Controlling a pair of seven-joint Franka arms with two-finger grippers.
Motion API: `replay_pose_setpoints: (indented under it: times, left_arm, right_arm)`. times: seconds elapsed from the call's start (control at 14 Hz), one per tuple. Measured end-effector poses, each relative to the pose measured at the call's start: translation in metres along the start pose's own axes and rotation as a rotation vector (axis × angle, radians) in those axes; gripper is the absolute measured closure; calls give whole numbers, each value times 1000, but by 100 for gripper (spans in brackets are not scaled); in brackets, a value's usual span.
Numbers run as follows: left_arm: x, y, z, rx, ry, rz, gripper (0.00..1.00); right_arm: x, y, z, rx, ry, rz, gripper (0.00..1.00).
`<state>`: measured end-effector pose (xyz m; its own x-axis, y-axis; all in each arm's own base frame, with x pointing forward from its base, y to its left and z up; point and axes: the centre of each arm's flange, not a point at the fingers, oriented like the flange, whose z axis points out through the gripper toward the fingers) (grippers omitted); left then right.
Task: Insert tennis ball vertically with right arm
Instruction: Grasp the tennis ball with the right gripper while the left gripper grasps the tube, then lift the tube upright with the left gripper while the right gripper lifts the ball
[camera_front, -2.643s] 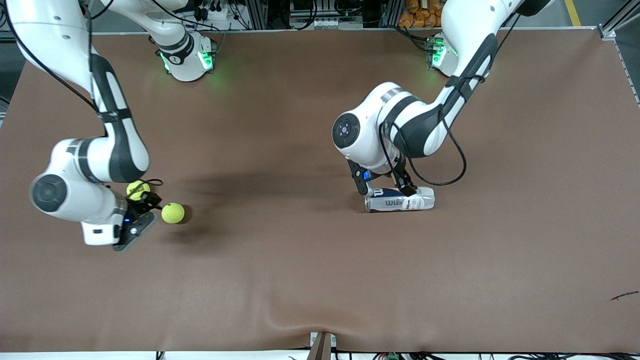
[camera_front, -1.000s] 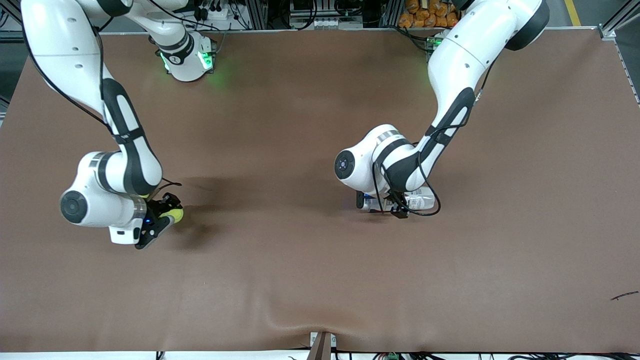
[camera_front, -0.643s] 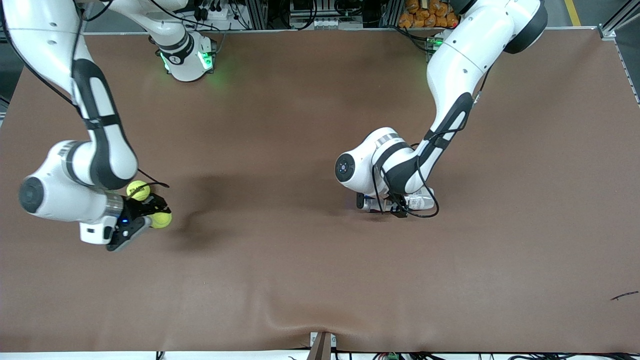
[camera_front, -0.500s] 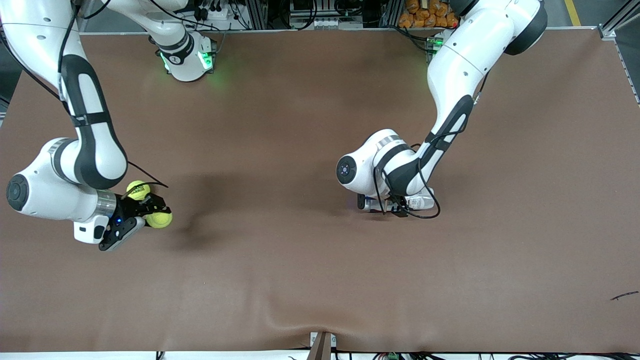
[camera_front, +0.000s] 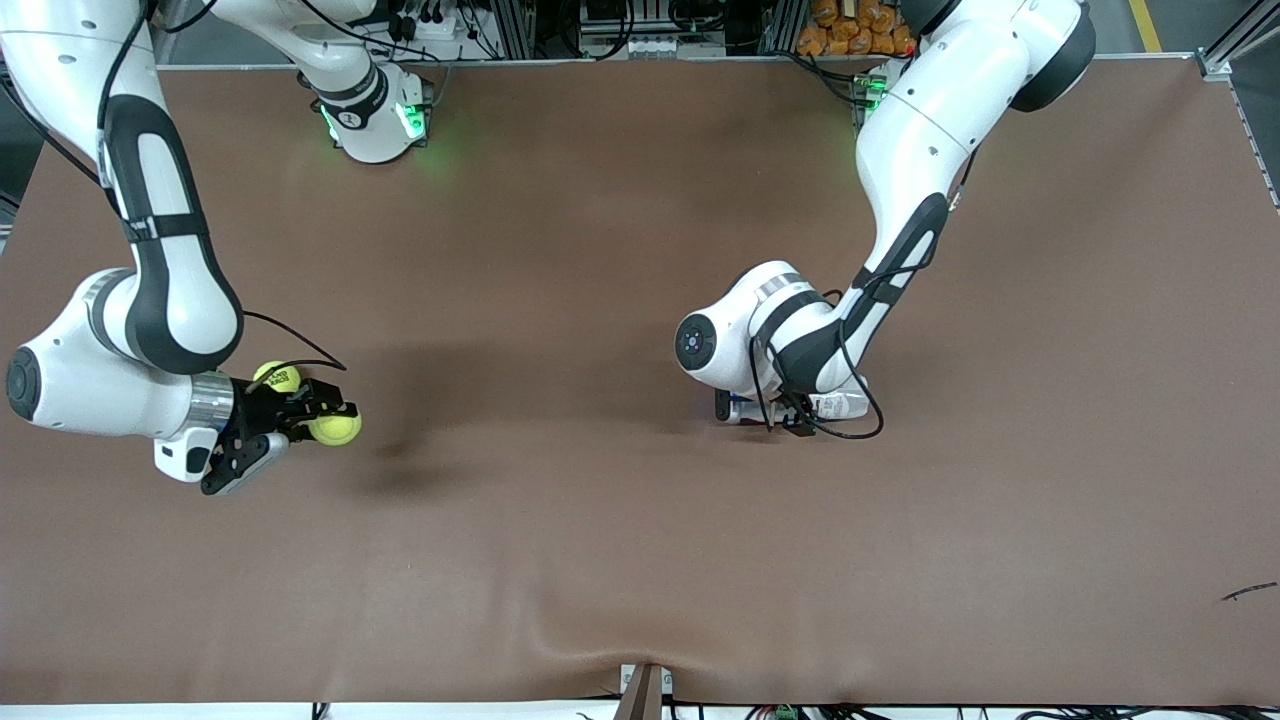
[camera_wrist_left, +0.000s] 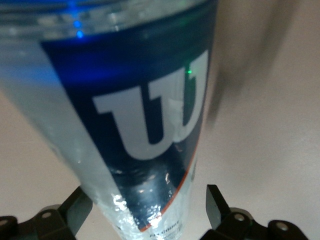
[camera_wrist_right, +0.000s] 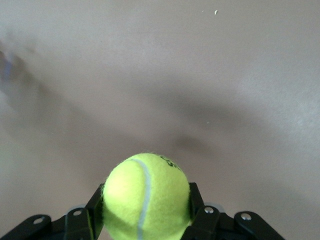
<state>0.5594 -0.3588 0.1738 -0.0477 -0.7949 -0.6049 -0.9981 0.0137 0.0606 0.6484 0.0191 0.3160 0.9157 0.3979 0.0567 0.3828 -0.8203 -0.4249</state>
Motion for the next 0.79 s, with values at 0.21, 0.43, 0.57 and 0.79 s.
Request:
replay_pose_setpoints:
  times: [0.21, 0.43, 0.57, 0.79]
  left_arm:
    - [5, 1, 6, -4, 4, -1, 0]
    - [8, 1, 11, -9, 3, 4, 11]
    - [9, 2, 11, -10, 3, 4, 16]
    - [9, 1, 11, -10, 4, 3, 21]
  right_arm:
    - [0, -13, -5, 17, -17, 84, 33]
    - [3, -28, -7, 23, -29, 196, 33]
    - [4, -33, -5, 26, -39, 251, 33]
    - [4, -37, -4, 34, -50, 349, 33]
